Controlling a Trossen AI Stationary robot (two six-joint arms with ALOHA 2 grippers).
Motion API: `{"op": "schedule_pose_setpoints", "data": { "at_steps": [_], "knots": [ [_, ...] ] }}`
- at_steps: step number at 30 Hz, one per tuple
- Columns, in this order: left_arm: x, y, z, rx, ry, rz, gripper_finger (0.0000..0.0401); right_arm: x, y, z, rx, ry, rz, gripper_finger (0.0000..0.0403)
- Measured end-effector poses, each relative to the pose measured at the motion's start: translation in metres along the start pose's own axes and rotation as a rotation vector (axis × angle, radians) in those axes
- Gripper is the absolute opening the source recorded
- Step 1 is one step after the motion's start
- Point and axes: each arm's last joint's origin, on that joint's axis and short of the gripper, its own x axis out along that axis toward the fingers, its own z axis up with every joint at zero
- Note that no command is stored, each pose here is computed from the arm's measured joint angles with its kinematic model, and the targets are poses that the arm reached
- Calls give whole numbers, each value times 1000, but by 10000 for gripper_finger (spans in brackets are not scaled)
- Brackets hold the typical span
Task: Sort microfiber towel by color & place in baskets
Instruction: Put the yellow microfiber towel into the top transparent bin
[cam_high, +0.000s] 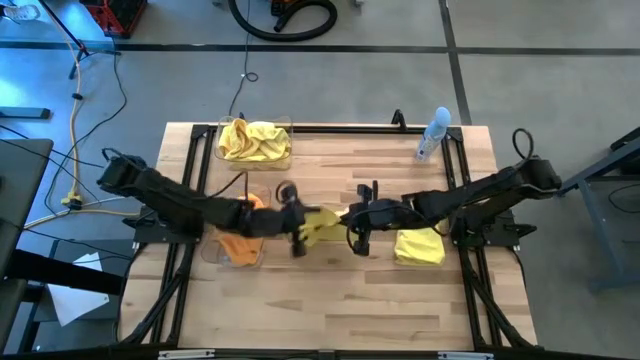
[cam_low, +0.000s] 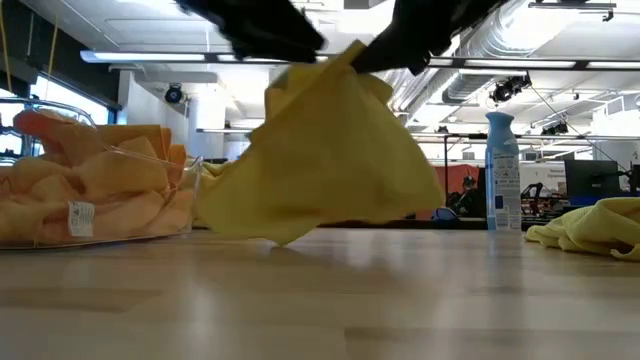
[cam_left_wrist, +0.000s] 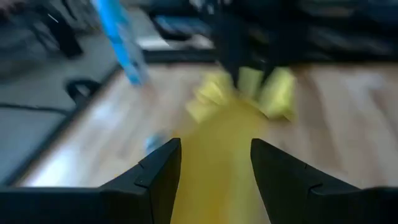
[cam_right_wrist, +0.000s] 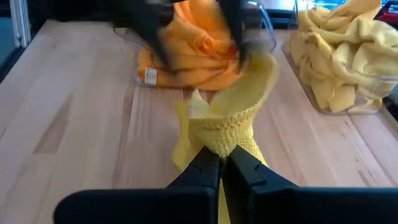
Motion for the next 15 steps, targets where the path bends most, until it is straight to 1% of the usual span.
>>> {"op": "schedule_pose_setpoints", "data": {
  "at_steps": [2,3,7,9,11,15],
  "knots": [
    [11,9,2,14,-43,36,183,1,-1,-3,-5,10,-3,0],
    [15,13,3,22,-53,36,183,1,-1,-3,-7,17,-4,0],
    [30,23,4,15,-45,-29,183,1,-1,-2,-45,0,-4,0],
    [38,24,7,9,-39,-73,183,1,-3,0,-62,-12,-9,0],
    [46,23,8,21,-27,-116,183,2,-6,-2,-66,7,-14,0],
    [59,19,9,54,12,-132,183,4,-14,-8,-60,61,-21,0]
  ]
}}
